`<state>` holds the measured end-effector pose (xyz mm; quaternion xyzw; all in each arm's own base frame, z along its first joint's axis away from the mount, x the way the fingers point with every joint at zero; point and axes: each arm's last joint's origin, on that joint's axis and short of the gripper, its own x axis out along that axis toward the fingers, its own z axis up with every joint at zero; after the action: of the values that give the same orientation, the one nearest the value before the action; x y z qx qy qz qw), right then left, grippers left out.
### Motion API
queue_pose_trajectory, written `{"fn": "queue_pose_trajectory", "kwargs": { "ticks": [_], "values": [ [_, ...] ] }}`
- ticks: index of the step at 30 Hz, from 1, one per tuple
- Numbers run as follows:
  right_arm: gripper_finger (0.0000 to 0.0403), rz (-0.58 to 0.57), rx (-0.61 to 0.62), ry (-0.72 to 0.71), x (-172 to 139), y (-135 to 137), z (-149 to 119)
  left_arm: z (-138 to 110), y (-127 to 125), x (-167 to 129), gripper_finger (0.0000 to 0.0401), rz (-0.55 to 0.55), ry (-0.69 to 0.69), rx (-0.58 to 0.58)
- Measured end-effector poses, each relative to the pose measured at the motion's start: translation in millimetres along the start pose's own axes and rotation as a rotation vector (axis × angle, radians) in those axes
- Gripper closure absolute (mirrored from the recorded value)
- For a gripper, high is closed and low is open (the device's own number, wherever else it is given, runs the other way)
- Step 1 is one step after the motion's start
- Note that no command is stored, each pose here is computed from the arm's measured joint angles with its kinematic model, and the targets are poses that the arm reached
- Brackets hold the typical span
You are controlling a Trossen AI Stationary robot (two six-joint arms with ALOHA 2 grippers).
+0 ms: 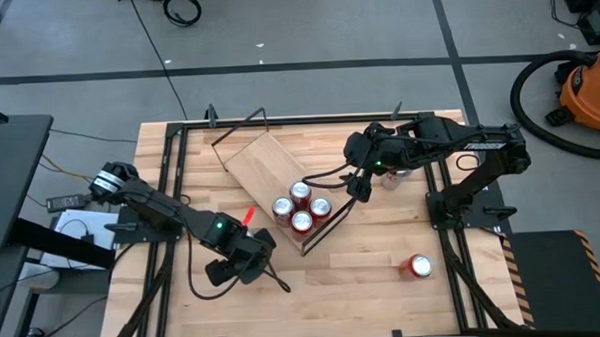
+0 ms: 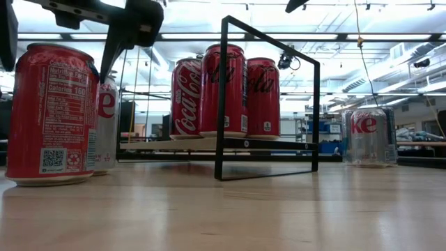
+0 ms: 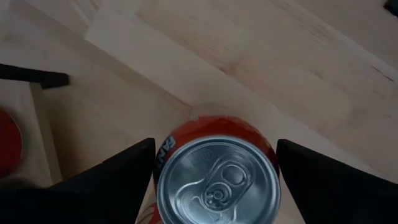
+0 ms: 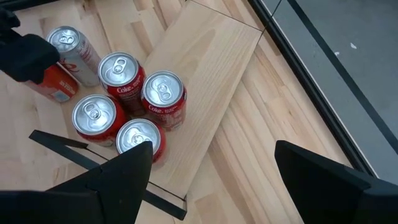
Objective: Place canned beverage on shelf
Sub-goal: Put the left orange soda can on the shelf
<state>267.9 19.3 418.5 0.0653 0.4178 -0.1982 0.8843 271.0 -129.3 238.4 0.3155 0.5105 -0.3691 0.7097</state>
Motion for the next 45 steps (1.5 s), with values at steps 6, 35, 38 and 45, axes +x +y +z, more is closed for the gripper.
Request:
{"fn": "queue_pose_trajectory", "kwargs": {
  "ticks": [6, 35, 38, 45],
  "values": [
    [0.0055, 0.0, -0.003, 0.0, 0.0, 0.0, 0.0, -0.9, 1.0, -0.5, 0.0055, 0.005, 0.004, 0.022],
    [0.0055, 0.001, -0.012, -0.001, -0.1, 0.2, 0.0, -10.4, -0.6, 26.7, 0.0064, -0.001, 0.044, 0.005],
    [0.0055, 0.001, -0.012, -0.001, -0.1, 0.2, 0.0, -10.8, 0.9, 27.6, 0.0073, -0.002, 0.044, -0.001],
    [0.0055, 0.001, -0.011, -0.001, -0.1, 0.2, 0.0, -11.2, 2.8, 27.6, 0.0077, 0.003, 0.039, -0.035]
  ]
}}
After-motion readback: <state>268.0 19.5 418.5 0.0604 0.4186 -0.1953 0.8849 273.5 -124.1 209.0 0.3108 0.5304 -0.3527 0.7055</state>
